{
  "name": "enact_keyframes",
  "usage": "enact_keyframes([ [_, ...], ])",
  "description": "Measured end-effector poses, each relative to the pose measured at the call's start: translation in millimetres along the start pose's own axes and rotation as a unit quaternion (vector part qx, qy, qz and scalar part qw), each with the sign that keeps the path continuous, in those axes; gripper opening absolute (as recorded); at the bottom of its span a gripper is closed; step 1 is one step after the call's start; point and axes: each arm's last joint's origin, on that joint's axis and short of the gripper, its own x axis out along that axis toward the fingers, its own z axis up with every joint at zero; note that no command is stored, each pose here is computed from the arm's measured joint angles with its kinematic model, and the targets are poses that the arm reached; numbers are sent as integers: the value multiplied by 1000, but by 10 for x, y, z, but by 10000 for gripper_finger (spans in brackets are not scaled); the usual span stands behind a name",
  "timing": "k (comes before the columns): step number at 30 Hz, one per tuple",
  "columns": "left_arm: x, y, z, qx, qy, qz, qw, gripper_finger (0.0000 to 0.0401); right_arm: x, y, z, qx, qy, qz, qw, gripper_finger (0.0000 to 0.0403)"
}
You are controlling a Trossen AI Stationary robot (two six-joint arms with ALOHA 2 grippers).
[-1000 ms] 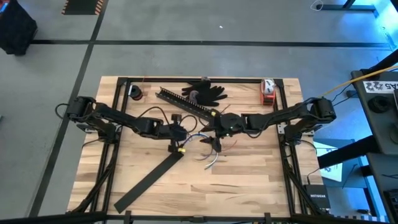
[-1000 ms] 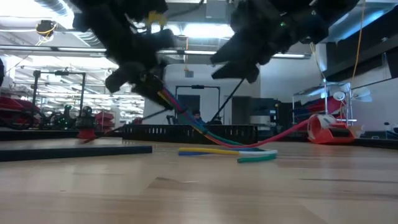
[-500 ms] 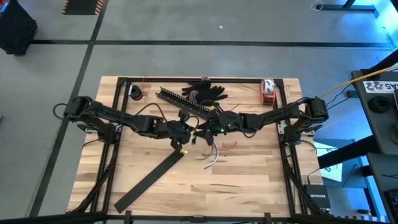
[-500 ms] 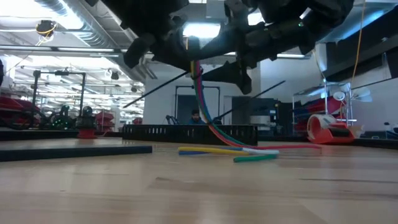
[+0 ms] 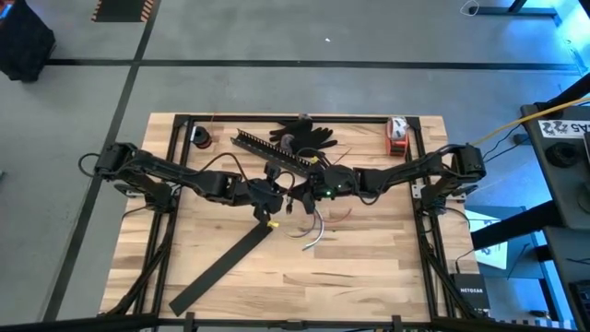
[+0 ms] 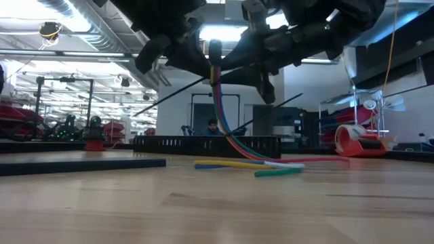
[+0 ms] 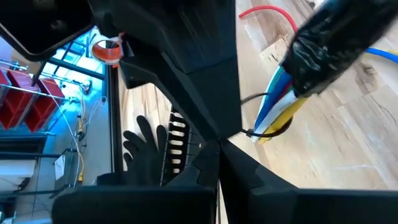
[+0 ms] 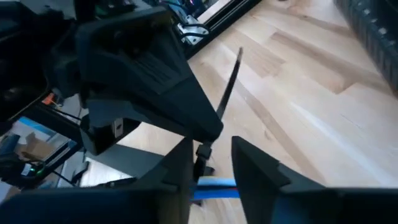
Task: Ziptie cables
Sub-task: Wrap the cable wires together using the black zip tie
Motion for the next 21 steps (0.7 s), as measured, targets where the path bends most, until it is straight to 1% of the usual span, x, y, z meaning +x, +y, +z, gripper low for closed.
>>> enact_keyframes([
  [5, 0, 0, 4, -1, -2, 0, 1000, 0, 49, -7, -31, 10, 6, 19, 1000, 45],
  [7, 0, 1, 3, -3, -1, 2, 1000, 0, 50, -10, -32, 4, 5, 18, 1000, 18],
  [8, 0, 1, 2, -7, 0, 2, 1000, 0, 50, -12, -34, -1, 2, 13, 1000, 12],
  [11, 4, 14, -7, -32, 6, 11, 999, 0, 49, 30, -86, -11, 3, 2, 1000, 11],
  [15, -36, 142, -75, -83, 19, 35, 996, 0, 35, 145, -259, -32, 24, -25, 999, 6],
  [16, -55, 193, -91, -105, 16, 41, 994, 0, 28, 169, -312, -37, 32, -34, 998, 6],
  [18, -105, 310, -135, -141, 23, 74, 987, 0, 6, 204, -437, -49, 62, -46, 996, 4],
  [21, -140, 460, -208, -183, 30, 105, 977, 0, 12, 255, -616, -66, 87, -58, 992, 3],
])
